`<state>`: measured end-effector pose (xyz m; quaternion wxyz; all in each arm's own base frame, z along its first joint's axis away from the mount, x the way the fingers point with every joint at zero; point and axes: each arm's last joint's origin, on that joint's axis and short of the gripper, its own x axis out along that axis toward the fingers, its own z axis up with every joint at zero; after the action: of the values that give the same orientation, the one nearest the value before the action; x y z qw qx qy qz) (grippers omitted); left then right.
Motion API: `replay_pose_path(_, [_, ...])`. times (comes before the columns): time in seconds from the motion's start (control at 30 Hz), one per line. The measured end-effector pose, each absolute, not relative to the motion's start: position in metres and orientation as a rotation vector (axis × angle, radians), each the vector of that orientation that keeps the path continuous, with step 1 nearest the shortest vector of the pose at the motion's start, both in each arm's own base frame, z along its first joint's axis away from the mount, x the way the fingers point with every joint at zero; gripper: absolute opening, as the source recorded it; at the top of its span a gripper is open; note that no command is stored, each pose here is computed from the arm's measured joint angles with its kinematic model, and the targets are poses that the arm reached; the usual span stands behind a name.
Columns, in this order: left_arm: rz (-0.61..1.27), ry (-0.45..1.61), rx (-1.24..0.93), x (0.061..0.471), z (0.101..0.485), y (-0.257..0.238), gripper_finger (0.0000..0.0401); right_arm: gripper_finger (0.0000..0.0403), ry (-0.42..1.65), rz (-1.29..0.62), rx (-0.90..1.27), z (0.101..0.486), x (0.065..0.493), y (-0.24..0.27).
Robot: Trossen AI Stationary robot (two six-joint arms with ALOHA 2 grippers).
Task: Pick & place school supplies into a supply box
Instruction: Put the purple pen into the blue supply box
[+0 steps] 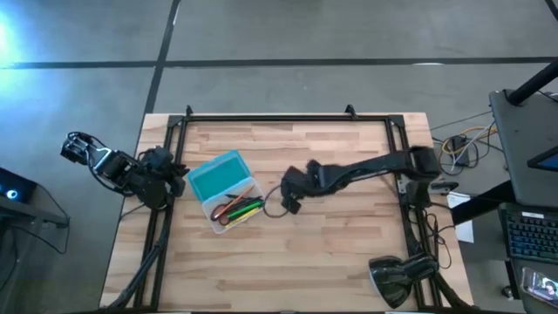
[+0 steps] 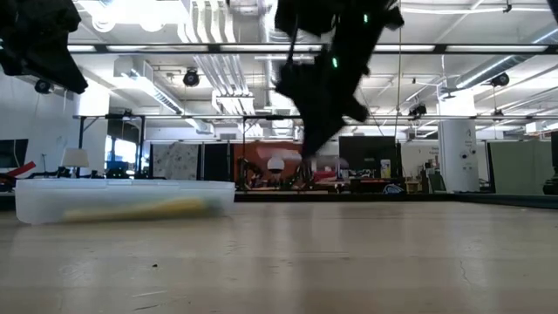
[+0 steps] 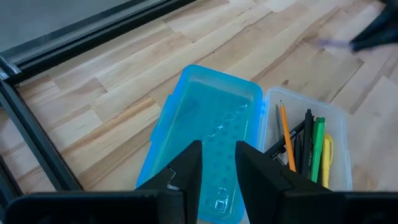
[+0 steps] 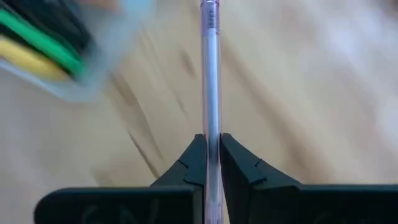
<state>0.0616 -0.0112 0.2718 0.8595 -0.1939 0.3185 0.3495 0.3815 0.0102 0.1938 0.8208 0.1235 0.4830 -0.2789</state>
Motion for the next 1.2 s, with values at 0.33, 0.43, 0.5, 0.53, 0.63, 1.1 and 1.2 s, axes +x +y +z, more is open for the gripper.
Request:
replay_pose_path(0.33, [0.731, 0.667, -0.395, 0.062, 0.272, -0.011, 0.0080, 0.0008, 0.772, -0.247, 0.085, 0.234, 0.433, -0.006])
replay_pose_path(0.43, [0.731, 0.665, -0.399, 0.062, 0.272, -0.011, 0.0080, 0.0006, 0.779, -0.147, 0.000, 0.230, 0.462, -0.003])
replay_pose_path(0.5, [0.731, 0.667, -0.409, 0.062, 0.272, -0.011, 0.0080, 0.0006, 0.785, -0.127, -0.028, 0.232, 0.478, -0.002])
replay_pose_path(0.53, [0.729, 0.672, -0.419, 0.062, 0.272, -0.012, 0.0080, 0.0006, 0.799, -0.125, -0.031, 0.235, 0.484, -0.002])
replay_pose_path(0.63, [0.716, 0.697, -0.444, 0.062, 0.271, -0.012, 0.0080, 0.0007, 0.861, -0.133, -0.051, 0.232, 0.497, -0.008])
replay_pose_path(1.1, [0.733, 0.694, -0.444, 0.062, 0.268, -0.012, 0.0080, 0.0032, 0.838, -0.300, 0.061, 0.252, 0.502, -0.054])
replay_pose_path(1.2, [0.739, 0.695, -0.447, 0.062, 0.265, -0.013, 0.0080, 0.0056, 0.841, -0.234, 0.192, 0.249, 0.503, -0.058])
